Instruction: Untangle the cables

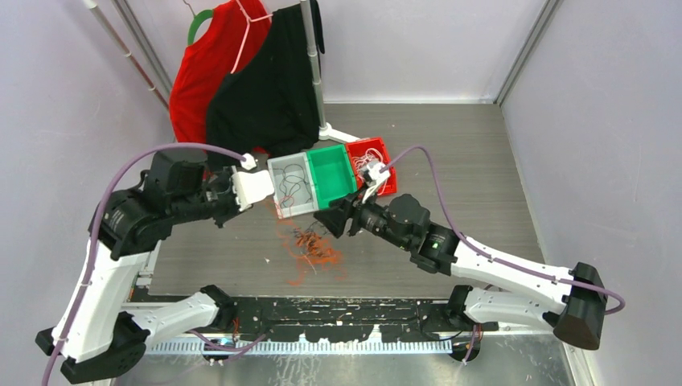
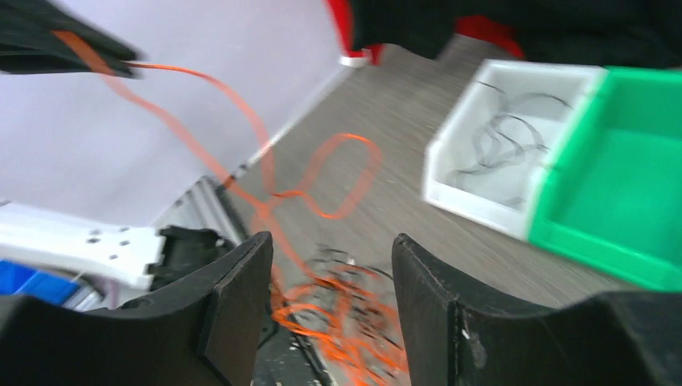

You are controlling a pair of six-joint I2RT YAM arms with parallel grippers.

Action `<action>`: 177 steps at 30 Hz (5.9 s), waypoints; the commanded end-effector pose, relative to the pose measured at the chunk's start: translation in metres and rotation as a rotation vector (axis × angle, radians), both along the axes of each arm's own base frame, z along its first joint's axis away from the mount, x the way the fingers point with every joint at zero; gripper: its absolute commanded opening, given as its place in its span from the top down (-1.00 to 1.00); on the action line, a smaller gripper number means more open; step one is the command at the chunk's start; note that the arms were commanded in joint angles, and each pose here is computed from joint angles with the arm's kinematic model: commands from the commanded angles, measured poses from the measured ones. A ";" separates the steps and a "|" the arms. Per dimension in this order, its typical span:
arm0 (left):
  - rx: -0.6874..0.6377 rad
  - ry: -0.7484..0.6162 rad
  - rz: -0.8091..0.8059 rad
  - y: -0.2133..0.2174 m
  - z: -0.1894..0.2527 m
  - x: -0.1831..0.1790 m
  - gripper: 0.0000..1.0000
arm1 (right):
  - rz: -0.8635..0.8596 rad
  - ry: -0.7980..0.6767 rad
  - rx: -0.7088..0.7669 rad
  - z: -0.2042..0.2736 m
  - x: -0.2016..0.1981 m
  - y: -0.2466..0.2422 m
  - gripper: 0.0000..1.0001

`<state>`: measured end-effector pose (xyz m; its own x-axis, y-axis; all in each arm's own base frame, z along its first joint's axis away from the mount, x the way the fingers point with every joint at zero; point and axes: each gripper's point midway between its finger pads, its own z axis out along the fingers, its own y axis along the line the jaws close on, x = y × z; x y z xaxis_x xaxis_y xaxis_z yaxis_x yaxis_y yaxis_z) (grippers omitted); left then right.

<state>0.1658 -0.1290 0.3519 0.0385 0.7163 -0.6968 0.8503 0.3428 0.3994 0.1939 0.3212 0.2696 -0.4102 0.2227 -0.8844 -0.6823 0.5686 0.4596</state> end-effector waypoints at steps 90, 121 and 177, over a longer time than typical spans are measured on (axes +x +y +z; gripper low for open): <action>-0.445 -0.660 0.259 0.045 0.242 0.010 1.00 | -0.204 0.034 -0.294 -0.226 -0.006 0.025 0.23; -0.311 -0.447 0.053 -0.002 0.148 0.016 1.00 | -0.111 -0.101 -0.163 -0.086 -0.029 -0.008 -0.59; -0.257 -0.418 0.172 -0.133 0.088 0.218 1.00 | -0.430 -0.070 -0.144 -0.027 0.153 -0.024 -0.33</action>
